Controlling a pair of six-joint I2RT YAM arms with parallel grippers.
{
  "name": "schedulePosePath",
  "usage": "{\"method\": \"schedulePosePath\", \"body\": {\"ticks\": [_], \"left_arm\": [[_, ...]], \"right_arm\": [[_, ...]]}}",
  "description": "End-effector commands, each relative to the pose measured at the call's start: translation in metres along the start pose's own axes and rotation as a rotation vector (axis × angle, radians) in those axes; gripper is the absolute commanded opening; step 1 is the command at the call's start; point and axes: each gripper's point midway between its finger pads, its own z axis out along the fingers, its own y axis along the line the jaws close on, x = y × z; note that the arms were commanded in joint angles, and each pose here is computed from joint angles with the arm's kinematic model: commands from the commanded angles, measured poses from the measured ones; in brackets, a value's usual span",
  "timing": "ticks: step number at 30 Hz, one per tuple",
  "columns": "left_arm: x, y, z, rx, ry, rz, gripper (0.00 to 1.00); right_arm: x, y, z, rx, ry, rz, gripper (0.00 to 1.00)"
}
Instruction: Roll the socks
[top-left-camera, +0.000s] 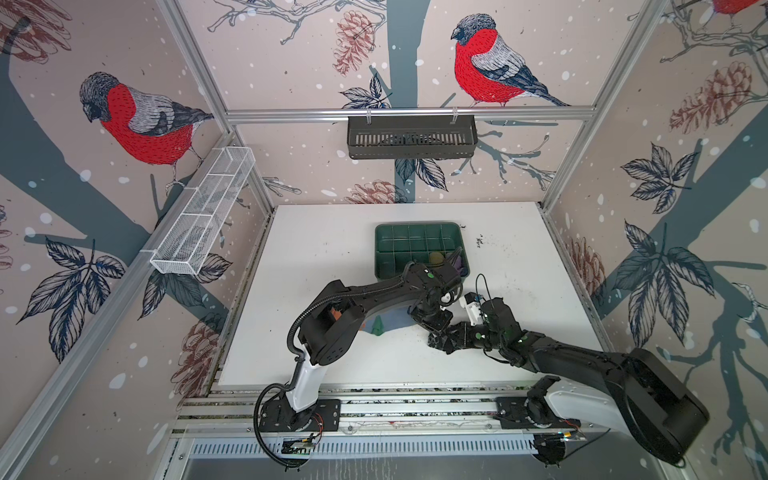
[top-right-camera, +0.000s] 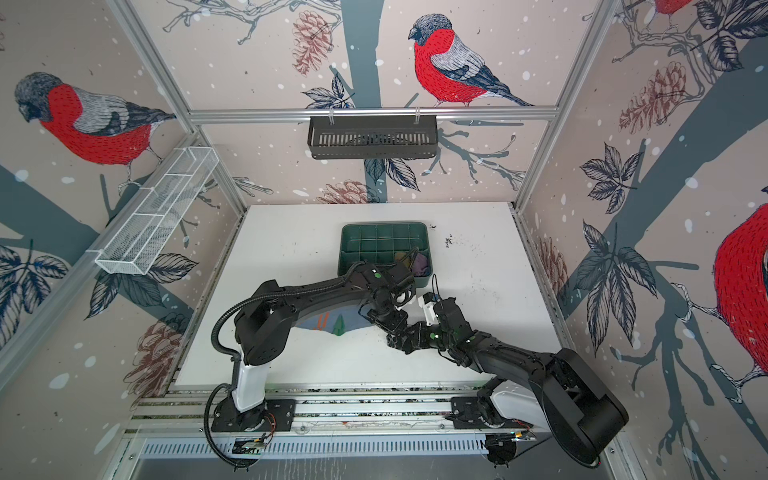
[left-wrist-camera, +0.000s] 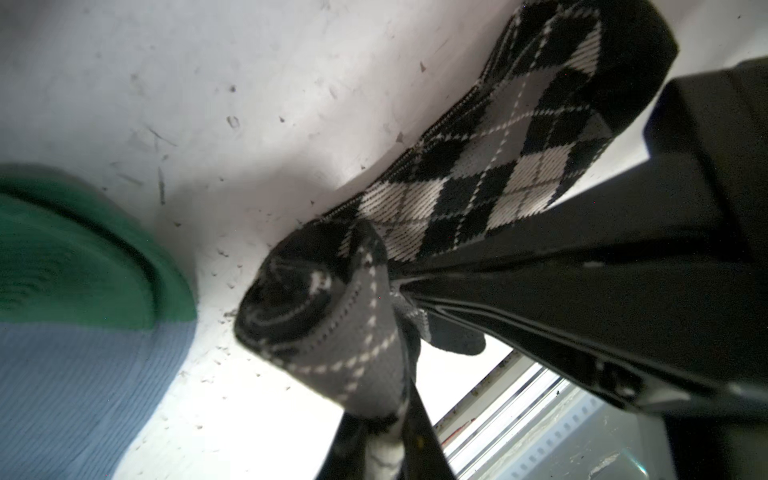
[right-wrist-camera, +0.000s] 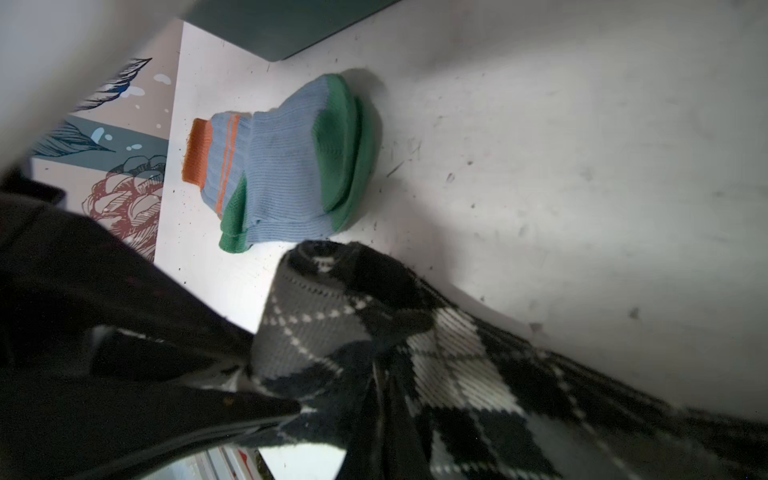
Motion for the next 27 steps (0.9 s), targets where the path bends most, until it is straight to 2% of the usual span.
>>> {"method": "schedulePosePath", "body": {"ticks": [1,13,27], "left_arm": [[0.005,-0.002,0.001,-0.017,0.034,0.003,0.17],[-0.007,-0.029,0.002,0.084,0.005,0.035,0.22],[-0.011,-0.035,0.003,0.119,-0.004,0.045,0.15]], "right_arm": [[-0.001,-0.006,0.001,0.019,-0.007,-0.002,0.07],[0.0,-0.017,0.002,0.029,-0.007,0.024,0.06],[-0.006,-0.022,-0.007,0.049,-0.027,0.038,0.05]]}}
